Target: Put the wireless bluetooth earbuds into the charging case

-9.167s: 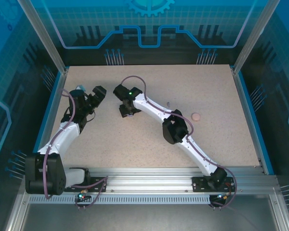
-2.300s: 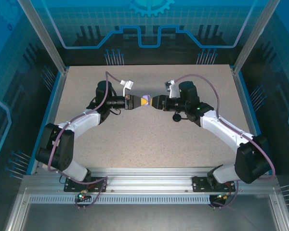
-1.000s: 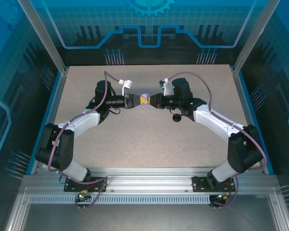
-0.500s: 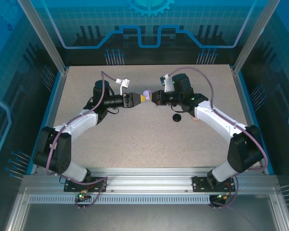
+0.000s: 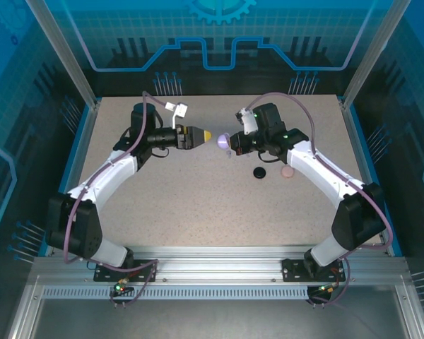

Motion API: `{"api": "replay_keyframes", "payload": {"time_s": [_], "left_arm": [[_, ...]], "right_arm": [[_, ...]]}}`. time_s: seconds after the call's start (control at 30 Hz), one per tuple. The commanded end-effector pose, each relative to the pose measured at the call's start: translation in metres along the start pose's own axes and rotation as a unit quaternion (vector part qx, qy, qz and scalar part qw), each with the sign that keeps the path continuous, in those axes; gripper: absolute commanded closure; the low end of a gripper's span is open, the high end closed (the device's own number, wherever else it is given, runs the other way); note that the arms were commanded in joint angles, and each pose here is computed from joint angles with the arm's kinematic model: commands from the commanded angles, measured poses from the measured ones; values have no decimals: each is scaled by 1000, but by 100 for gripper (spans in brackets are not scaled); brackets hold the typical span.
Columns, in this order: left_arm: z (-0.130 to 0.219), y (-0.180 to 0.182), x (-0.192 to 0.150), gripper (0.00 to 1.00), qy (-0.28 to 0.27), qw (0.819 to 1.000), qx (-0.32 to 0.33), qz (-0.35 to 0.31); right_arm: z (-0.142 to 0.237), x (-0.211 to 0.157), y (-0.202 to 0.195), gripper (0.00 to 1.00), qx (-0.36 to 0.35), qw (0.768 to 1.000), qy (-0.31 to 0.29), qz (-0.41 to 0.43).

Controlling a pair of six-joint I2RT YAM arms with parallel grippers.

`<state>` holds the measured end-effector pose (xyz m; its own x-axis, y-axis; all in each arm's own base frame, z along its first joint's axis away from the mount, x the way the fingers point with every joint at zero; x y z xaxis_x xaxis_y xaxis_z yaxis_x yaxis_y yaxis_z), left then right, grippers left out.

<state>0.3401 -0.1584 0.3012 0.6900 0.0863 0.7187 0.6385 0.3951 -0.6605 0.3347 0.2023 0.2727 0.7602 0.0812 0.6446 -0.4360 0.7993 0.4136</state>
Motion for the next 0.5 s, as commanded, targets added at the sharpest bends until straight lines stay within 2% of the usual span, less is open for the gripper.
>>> {"api": "replay_keyframes", "payload": {"time_s": [0.0,0.47], "left_arm": [[-2,8,-2,1,39,999,19,-4],[-18,17,5,1,139,990,-30,8]], "right_arm": [[4,6,-2,100,-16,999,11,41],[10,6,5,100,0,993,34,116]]}}
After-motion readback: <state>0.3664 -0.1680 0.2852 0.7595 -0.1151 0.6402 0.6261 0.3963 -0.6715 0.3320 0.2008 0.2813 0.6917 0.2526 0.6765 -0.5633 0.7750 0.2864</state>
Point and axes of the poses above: each hand's point on the last joint's axis, 136 mm out from that joint toward the fingers, its own z axis back along the fingers, its own y axis along the line the jaws close on, x = y × z, the point moved 8 cm from there along z, back along the fingers, and after that the axes turned 3 degrees about -z, right-handed, at the moved point
